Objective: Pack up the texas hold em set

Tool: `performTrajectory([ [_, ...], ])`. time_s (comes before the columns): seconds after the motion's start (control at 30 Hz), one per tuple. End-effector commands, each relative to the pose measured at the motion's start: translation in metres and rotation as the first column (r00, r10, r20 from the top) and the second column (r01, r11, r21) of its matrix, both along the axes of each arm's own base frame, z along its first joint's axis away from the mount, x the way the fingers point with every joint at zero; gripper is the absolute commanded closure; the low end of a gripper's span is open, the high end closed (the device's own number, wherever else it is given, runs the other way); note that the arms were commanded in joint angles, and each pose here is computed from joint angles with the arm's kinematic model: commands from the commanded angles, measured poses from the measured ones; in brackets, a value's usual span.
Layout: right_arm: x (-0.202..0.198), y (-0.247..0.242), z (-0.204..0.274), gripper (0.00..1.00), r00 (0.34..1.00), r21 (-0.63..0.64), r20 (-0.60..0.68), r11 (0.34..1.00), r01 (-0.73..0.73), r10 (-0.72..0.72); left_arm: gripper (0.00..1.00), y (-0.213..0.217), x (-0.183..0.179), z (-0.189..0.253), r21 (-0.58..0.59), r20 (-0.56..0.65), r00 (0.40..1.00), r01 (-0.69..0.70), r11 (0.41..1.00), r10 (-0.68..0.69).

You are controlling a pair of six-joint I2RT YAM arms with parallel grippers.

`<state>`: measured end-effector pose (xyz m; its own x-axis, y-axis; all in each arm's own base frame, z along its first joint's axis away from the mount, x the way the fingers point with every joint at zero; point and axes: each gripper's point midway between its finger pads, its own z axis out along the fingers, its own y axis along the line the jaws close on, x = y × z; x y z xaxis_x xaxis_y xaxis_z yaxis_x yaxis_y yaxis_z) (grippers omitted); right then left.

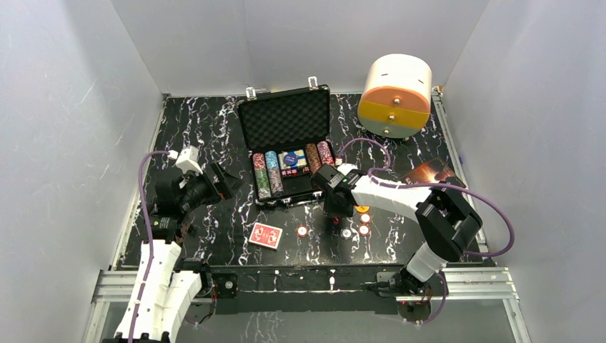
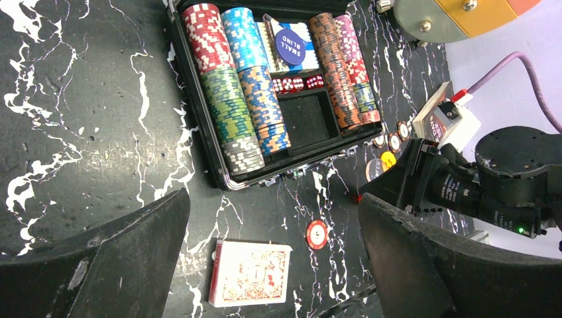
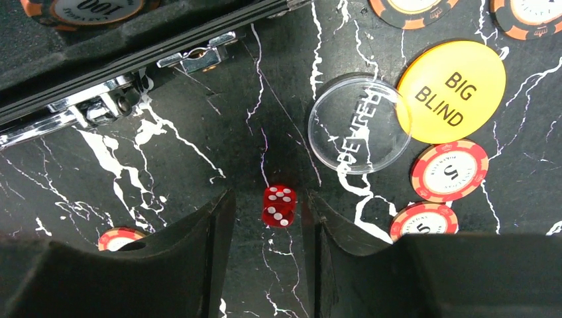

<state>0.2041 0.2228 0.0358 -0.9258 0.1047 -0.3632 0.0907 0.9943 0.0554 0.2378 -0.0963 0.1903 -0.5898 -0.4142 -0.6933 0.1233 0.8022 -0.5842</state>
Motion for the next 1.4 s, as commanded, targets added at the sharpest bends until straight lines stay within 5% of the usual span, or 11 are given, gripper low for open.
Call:
performTrajectory([
  [0.0,0.004,-0.005,-0.002,0.51,0.999,-0.017,0.021,0.999,0.043,-0.043,0.01,0.0,-0.002,0.007,-0.004,0.012,1.0,0.001,1.0,-0.001],
  [0.13,-0.003,-0.003,-0.007,0.51,0.999,-0.004,-0.01,1.0,0.03,-0.03,0.02,0.0,-0.002,0.007,-0.004,0.012,1.0,0.001,1.0,-0.001],
  [0.3,0.001,0.0,-0.006,0.67,1.0,0.005,0.01,1.0,0.007,-0.007,0.02,0.001,-0.002,0.007,-0.003,0.016,1.0,-0.002,1.0,0.002],
  [0.5,0.006,0.003,0.005,0.75,0.999,0.009,0.033,1.0,-0.025,0.025,0.02,0.001,-0.002,0.007,-0.003,0.016,1.0,-0.002,1.0,0.002],
  [0.9,0.05,0.046,0.077,0.72,0.961,0.094,0.208,0.974,-0.208,0.185,0.01,0.001,-0.002,0.007,-0.001,0.014,1.0,-0.004,1.0,0.004],
  [1.37,0.135,0.113,0.064,0.72,0.918,0.141,0.241,0.924,-0.355,0.316,0.02,0.002,-0.002,0.006,0.002,0.008,1.0,-0.011,1.0,0.011],
])
